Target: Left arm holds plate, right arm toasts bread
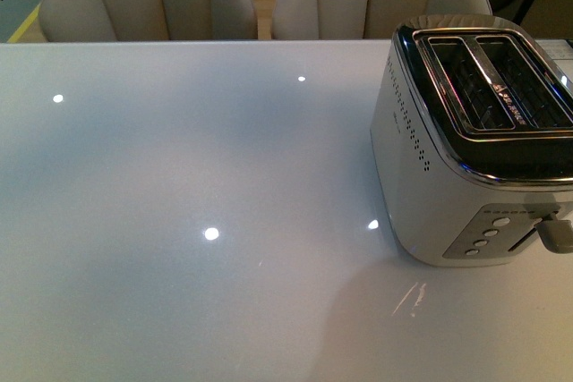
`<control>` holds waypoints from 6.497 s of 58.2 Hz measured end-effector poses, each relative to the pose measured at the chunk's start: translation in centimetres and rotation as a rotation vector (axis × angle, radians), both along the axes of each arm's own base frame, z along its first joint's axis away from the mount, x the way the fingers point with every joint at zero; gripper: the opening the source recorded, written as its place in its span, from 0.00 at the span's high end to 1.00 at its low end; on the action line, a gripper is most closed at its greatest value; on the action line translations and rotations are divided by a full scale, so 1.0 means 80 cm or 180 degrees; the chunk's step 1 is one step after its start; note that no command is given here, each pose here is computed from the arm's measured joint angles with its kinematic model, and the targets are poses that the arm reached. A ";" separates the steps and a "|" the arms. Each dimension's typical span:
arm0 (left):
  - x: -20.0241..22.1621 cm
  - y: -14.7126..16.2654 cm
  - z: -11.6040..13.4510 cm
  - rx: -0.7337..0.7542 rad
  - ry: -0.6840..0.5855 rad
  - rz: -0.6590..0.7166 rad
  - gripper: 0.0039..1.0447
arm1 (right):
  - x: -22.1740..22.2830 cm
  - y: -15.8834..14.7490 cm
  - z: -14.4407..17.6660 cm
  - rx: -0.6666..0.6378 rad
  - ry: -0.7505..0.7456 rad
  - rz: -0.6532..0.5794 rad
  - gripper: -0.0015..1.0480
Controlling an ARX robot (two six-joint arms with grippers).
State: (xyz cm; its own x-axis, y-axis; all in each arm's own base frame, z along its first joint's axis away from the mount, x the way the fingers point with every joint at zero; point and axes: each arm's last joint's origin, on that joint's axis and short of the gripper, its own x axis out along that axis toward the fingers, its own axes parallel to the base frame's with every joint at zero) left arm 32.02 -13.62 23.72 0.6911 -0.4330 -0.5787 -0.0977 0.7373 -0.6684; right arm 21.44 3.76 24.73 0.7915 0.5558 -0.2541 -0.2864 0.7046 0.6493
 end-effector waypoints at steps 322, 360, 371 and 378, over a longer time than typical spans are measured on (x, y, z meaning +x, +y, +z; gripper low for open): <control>0.000 0.000 0.000 -0.0018 0.0008 0.0015 0.97 | -0.077 -0.046 -0.091 -0.1990 -0.1418 -0.1538 0.88; 0.000 0.000 0.001 -0.0020 0.0006 0.0013 0.97 | -0.112 -0.047 -0.094 -0.1984 -0.1508 -0.1565 0.98; 0.000 0.000 0.001 -0.0019 0.0006 0.0014 0.97 | -0.119 -0.047 -0.093 -0.1983 -0.1513 -0.1567 0.98; 0.000 0.000 0.001 -0.0019 0.0006 0.0014 0.97 | -0.122 -0.047 -0.093 -0.1982 -0.1515 -0.1568 0.98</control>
State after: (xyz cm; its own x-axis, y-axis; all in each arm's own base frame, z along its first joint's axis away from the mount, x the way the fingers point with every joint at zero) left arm 32.01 -13.59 23.77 0.6919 -0.4335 -0.5774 -0.1022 0.7329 -0.6726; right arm 11.66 0.02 17.27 0.9998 0.0011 0.0185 -0.0012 1.0000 0.0033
